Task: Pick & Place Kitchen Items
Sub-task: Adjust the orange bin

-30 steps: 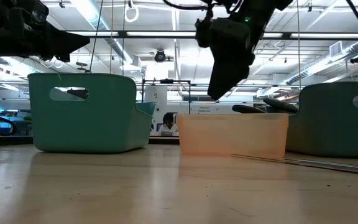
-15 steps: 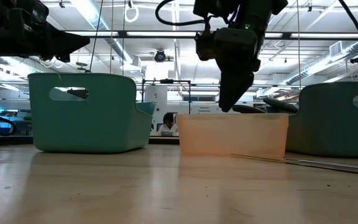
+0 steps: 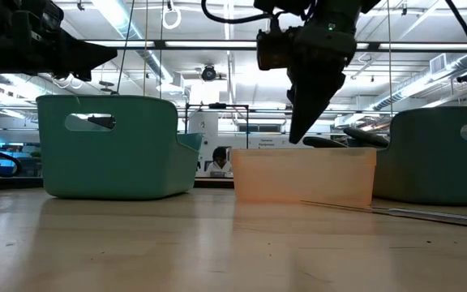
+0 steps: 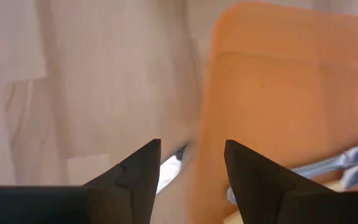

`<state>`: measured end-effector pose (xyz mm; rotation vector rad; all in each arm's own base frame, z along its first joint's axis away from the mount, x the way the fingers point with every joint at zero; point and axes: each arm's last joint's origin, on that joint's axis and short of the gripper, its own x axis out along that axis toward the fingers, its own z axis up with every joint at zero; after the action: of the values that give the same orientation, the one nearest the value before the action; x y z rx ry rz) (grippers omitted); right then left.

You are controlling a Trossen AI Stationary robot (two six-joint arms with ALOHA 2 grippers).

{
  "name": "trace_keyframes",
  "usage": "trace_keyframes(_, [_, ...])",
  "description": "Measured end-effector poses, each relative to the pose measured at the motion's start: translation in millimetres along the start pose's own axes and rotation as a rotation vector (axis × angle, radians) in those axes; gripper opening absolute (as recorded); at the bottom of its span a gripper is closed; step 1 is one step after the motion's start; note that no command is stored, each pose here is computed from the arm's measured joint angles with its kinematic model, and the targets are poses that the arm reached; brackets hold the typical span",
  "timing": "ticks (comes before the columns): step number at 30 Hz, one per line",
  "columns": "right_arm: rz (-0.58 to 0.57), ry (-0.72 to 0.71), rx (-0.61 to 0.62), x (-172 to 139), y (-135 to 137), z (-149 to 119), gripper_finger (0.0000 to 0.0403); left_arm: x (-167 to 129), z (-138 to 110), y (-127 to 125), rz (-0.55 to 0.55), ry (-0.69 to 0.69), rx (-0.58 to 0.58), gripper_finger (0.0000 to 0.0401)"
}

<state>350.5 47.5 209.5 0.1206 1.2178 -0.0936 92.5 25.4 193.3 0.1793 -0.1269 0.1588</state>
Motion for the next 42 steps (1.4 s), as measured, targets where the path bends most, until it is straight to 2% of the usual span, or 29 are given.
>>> trace_keyframes(6, [-0.019,-0.003,0.038,2,-2,-1,0.0188,0,0,0,0.000,0.000,0.000,0.0014])
trace_keyframes(18, [-0.026,0.023,0.089,27,-7,-23,0.0184,0,0,0,-0.001,0.004,-0.001,0.0013])
trace_keyframes(24, [-0.074,-0.014,0.092,31,-13,-23,0.0130,0,0,0,0.000,0.004,-0.001,0.0008])
trace_keyframes(30, [-0.082,-0.040,0.028,31,-12,-21,0.0053,0,0,0,0.000,0.004,-0.001,0.0013])
trace_keyframes(34, [-0.082,-0.039,-0.030,31,-12,-20,0.0018,0,0,0,0.000,0.004,-0.001,0.0015])
trace_keyframes(38, [-0.065,-0.034,-0.119,31,-12,-20,0.0010,0,0,0,-0.001,0.004,-0.001,0.0011])
trace_keyframes(42, [-0.052,-0.030,-0.159,31,-13,-20,0.0025,0,0,0,-0.001,0.004,-0.002,0.0008])
